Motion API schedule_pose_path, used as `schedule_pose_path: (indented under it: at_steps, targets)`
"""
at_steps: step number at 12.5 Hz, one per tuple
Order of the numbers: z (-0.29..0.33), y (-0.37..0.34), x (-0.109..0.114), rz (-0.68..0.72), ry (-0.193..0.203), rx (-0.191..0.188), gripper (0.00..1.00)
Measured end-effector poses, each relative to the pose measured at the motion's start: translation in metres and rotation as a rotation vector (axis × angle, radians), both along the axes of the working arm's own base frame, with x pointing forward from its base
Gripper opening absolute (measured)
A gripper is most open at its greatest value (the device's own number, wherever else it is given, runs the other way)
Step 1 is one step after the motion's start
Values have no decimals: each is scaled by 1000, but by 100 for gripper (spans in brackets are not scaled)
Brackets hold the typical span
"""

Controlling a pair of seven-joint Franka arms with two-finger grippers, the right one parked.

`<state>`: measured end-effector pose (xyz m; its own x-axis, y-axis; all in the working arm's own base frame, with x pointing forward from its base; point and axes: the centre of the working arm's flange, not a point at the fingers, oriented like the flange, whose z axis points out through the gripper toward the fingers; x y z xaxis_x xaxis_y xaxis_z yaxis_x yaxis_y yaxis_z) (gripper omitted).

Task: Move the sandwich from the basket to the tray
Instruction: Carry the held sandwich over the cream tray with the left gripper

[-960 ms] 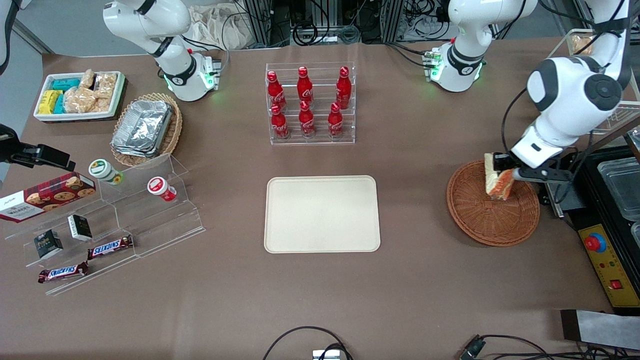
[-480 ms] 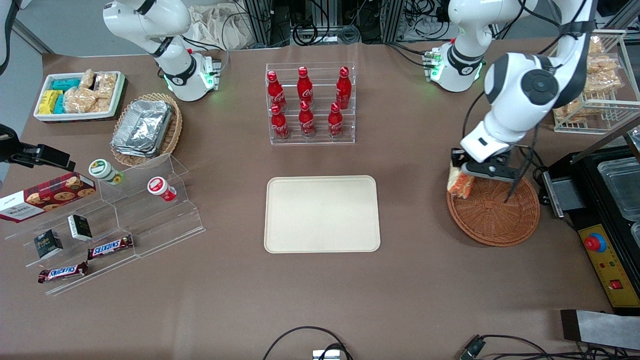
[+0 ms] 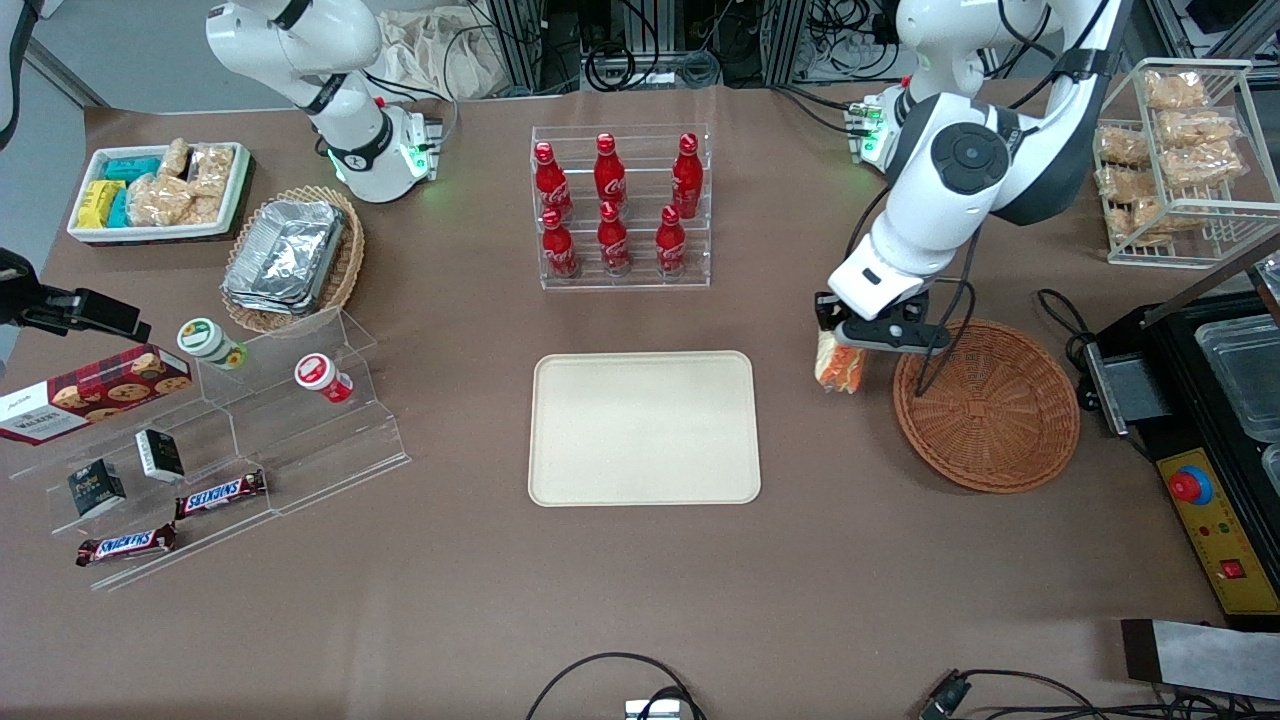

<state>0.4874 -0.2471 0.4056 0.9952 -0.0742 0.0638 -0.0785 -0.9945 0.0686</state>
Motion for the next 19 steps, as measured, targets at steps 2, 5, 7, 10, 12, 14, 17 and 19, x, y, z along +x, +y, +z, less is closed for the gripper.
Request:
schedule_pose_path:
  at_steps: [2, 5, 7, 10, 12, 14, 17, 19]
  targets:
    - [-3, -18, 9, 31, 3, 11, 23]
    - [-15, -45, 19, 68, 6, 19, 23]
    - [-22, -58, 26, 83, 7, 18, 23]
    - [-34, -78, 32, 89, 4, 23, 23]
    - [-42, -100, 32, 76, 12, 12, 23]
    - [-52, -113, 35, 49, 9, 15, 24]
    - [-74, -125, 40, 6, 15, 27, 27]
    - [-88, -134, 45, -16, 22, 25, 27]
